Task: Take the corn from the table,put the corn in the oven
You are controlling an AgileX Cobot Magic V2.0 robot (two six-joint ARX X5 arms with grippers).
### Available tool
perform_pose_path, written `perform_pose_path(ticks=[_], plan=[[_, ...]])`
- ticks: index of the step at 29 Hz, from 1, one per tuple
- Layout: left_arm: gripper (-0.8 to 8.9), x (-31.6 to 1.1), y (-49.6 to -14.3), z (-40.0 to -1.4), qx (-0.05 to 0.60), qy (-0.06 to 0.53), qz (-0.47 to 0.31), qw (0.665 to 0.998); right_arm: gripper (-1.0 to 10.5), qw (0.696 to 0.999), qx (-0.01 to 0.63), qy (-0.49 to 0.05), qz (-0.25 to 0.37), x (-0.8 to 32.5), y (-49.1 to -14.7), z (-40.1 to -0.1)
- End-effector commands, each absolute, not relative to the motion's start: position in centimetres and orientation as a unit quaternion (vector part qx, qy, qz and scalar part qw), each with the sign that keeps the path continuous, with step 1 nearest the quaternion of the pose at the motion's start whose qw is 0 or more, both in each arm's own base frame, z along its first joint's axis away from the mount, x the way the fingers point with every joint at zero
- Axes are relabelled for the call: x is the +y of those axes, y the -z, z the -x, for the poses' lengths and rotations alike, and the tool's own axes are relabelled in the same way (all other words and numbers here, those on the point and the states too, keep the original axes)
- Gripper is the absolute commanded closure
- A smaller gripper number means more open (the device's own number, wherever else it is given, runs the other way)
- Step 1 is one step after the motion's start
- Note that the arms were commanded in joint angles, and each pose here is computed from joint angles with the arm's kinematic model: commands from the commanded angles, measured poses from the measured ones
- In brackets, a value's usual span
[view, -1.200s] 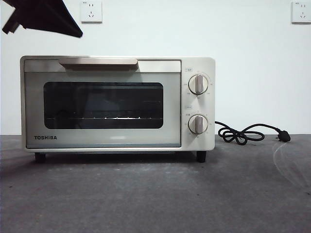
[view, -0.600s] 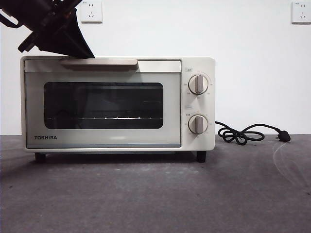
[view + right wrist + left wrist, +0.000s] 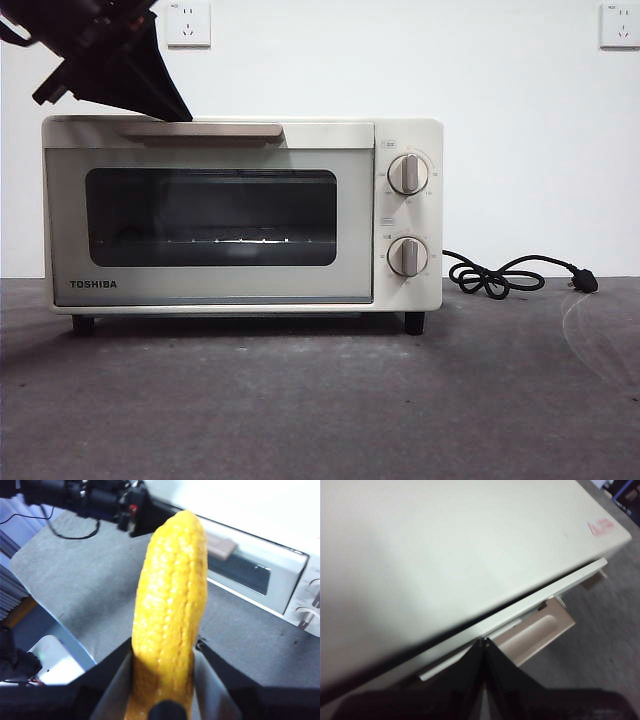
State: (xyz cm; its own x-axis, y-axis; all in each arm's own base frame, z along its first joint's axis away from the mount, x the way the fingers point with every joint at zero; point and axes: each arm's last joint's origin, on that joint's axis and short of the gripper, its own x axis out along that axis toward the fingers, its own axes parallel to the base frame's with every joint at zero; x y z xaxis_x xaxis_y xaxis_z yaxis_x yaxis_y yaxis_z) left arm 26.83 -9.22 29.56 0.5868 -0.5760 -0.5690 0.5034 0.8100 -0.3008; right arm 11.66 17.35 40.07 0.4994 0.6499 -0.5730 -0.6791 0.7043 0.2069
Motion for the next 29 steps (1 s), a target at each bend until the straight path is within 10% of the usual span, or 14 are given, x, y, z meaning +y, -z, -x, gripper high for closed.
perform_pose_path(ticks=[1,29], plan=[[8.19,-9.4,-26.5,-26.0,0.428,0.296,0.029,0.853,9.6,0.869,0.314,-0.382,0.027,17.4,-40.2,-11.7],[8.19,-8.9,-34.7,-14.1,0.309,0.378,0.003,0.873,9.6,0.873,0.274,-0.401,0.038,18.4,-40.4,-12.3]])
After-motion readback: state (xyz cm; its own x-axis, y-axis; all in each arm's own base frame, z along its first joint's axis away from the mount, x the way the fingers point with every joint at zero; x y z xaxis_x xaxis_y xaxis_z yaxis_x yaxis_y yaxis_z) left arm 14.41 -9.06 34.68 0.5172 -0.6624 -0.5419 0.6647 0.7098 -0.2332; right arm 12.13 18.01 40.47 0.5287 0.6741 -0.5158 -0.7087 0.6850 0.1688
